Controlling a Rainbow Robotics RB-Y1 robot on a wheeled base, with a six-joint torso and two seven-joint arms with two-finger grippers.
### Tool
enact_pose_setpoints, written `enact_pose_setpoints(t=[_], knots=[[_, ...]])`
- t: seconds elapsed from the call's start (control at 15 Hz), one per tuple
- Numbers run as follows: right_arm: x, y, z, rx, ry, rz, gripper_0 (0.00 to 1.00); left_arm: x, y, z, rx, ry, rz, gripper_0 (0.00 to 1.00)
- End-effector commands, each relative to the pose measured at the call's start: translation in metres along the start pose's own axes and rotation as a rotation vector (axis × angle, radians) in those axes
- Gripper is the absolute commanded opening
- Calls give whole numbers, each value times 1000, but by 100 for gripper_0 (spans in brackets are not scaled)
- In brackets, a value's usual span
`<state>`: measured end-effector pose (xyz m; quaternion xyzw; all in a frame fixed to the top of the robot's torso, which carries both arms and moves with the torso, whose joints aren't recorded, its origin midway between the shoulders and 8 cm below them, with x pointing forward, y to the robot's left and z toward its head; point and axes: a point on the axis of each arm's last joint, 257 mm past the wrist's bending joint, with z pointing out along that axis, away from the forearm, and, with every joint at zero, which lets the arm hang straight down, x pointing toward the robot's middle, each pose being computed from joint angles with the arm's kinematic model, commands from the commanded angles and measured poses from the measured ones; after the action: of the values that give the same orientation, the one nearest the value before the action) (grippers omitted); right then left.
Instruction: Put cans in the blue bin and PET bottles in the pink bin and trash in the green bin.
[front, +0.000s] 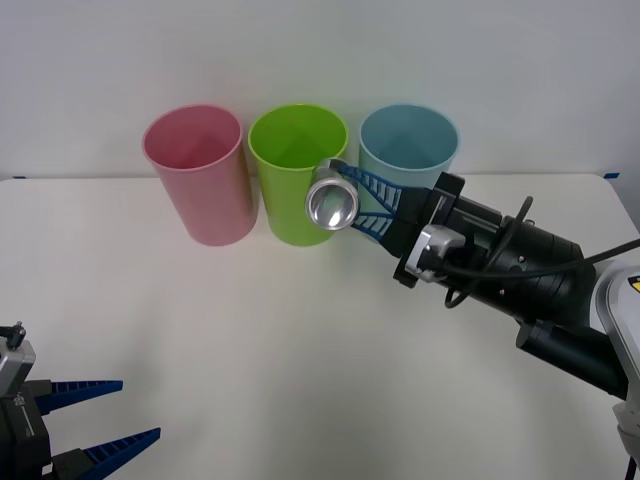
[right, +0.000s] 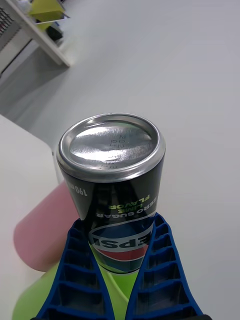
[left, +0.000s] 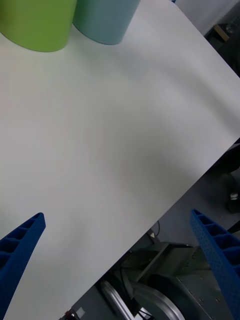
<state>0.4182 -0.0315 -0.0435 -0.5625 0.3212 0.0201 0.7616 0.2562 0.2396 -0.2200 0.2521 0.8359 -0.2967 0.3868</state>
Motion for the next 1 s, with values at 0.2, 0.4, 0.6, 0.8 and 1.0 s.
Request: enact_pose_setpoints(t=[0.2, 0.4, 0.6, 0.8, 1.0], knots=[[15, -59, 11, 177, 68, 91, 0, 0, 0, 0, 0, 0, 0, 100], [19, -83, 23, 208, 100, 125, 0, 0, 0, 0, 0, 0, 0, 100], [32, -97, 28, 201, 165, 143, 0, 0, 0, 0, 0, 0, 0, 100], [48, -106, 26, 145, 252, 149, 0, 0, 0, 0, 0, 0, 0, 100], [62, -114, 21, 108, 326, 166, 0, 0, 0, 0, 0, 0, 0, 100]])
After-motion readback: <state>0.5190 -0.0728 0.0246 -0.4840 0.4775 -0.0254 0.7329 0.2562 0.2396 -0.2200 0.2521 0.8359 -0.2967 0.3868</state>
